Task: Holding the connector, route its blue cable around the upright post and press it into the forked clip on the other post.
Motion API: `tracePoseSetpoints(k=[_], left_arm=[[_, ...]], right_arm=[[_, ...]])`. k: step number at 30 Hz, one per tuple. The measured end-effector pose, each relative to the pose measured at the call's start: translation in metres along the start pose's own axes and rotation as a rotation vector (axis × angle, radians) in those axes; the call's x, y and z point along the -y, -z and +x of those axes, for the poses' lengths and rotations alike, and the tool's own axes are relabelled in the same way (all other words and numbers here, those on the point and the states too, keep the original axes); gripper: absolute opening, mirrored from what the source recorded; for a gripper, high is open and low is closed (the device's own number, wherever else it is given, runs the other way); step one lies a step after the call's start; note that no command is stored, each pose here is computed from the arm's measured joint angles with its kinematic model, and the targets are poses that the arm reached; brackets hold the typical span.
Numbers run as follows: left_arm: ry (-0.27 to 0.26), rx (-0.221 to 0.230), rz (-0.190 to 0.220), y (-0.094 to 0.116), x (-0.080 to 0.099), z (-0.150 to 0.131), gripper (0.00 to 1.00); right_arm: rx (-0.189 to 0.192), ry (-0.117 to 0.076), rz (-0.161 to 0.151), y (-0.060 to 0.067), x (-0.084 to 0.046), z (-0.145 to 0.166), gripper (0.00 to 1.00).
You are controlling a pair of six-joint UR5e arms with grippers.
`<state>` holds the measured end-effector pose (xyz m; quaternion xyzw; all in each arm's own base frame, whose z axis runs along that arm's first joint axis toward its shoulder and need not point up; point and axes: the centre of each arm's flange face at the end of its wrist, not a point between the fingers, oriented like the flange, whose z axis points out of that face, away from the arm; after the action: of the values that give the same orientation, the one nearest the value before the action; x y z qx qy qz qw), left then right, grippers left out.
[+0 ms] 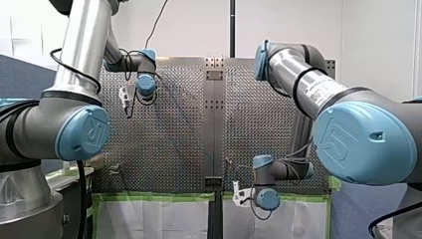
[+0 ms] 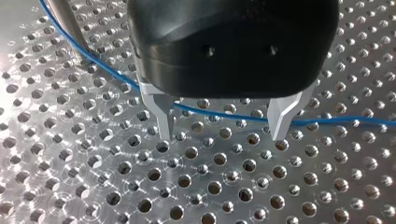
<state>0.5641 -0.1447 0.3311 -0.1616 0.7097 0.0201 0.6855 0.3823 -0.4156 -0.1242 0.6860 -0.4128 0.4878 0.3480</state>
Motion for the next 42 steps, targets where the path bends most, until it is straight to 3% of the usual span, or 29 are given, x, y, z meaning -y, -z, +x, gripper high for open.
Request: tracePoseSetpoints(k=[7,13,17,26,38,42], left_arm=[[0.0,0.001,-0.007,0.0,-0.001,0.0,1.0],[-0.001,0.001,-0.008,0.0,-0.001,0.0,1.0],[-0.002,0.002,-0.008,0.0,-0.001,0.0,1.0],[-0.003,0.002,-0.01,0.0,-0.001,0.0,1.0],[-0.004,0.004,-0.019,0.0,-0.002,0.0,1.0],[-0.005,0.005,-0.024,0.0,-0.002,0.0,1.0]], right_arm=[[-0.074,-0.003,0.032,0.001,0.003,0.03,0.0],[-0.127,-0.031,0.025,0.012,-0.004,0.05,0.0],[-0.148,-0.04,0.018,0.016,-0.009,0.054,0.0],[-0.149,-0.04,0.022,0.021,-0.013,0.05,0.0],[-0.124,-0.031,-0.011,0.022,-0.035,0.043,0.0],[-0.125,-0.028,-0.006,0.02,-0.038,0.043,0.0]])
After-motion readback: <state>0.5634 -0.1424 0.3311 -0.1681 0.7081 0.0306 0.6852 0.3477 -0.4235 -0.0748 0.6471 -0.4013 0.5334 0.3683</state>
